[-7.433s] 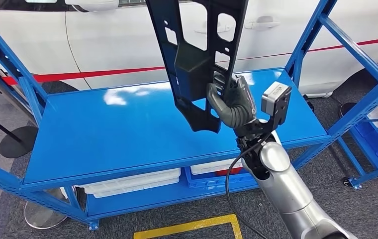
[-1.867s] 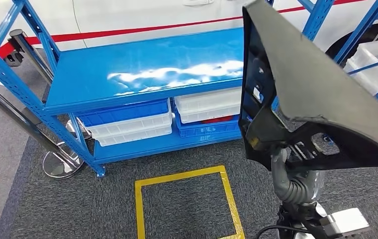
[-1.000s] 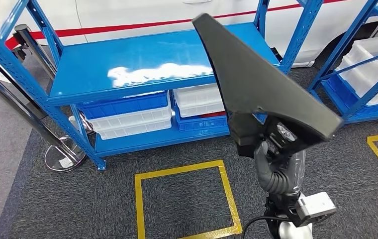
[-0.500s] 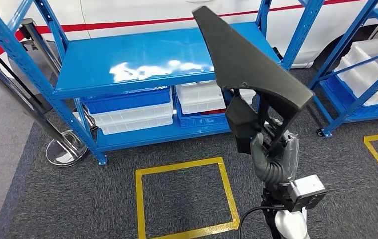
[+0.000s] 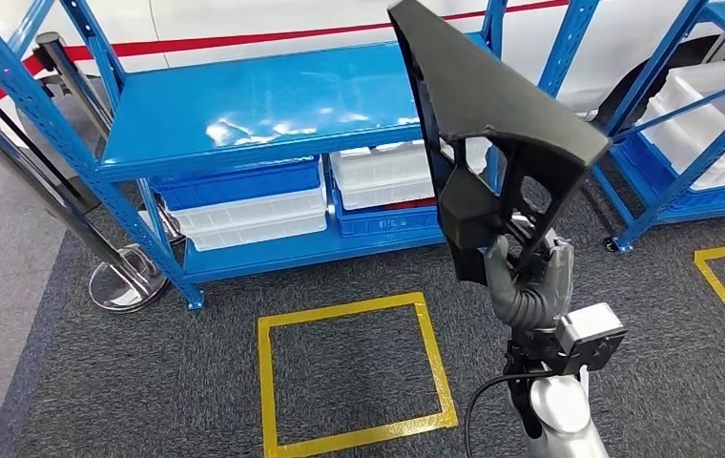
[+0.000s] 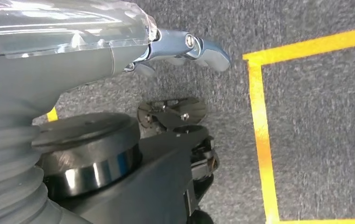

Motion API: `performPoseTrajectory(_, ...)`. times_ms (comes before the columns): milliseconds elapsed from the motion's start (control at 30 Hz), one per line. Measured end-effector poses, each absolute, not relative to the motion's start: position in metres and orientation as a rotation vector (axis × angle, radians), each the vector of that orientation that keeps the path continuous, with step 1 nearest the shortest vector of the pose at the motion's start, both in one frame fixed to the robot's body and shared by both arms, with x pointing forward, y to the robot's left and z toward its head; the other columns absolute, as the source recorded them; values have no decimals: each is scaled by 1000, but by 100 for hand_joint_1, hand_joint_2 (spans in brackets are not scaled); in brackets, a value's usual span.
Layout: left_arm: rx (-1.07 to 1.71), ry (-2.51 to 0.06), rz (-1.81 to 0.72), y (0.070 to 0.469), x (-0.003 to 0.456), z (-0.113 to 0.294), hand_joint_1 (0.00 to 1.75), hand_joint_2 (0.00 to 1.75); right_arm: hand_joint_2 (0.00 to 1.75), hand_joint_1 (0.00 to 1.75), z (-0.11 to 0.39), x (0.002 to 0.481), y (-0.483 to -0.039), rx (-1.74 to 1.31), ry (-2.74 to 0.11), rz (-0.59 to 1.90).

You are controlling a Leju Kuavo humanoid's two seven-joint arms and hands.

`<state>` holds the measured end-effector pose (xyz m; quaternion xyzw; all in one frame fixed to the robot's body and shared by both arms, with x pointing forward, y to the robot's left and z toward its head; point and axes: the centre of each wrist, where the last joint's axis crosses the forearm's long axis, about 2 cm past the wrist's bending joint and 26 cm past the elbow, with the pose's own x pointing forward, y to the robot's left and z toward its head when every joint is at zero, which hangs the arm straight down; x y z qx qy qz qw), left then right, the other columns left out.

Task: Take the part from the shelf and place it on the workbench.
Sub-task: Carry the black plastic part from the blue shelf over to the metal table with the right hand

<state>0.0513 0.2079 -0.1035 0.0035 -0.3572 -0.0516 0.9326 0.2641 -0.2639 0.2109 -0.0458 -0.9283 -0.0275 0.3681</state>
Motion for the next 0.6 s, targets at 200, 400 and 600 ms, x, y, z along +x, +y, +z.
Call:
performPoseTrajectory(200, 16, -724, -101, 208, 50, -104, 0, 175, 175, 175, 214, 276, -260, -96, -2386, -68)
performPoseTrajectory(400, 21, -725, -100, 212, 50, -104, 0, 175, 175, 175, 219, 285, -255, -81, -2397, -56)
performPoseTrajectory(600, 24, -724, -99, 212, 50, -104, 0, 175, 175, 175, 220, 290, -254, -74, -2401, -39)
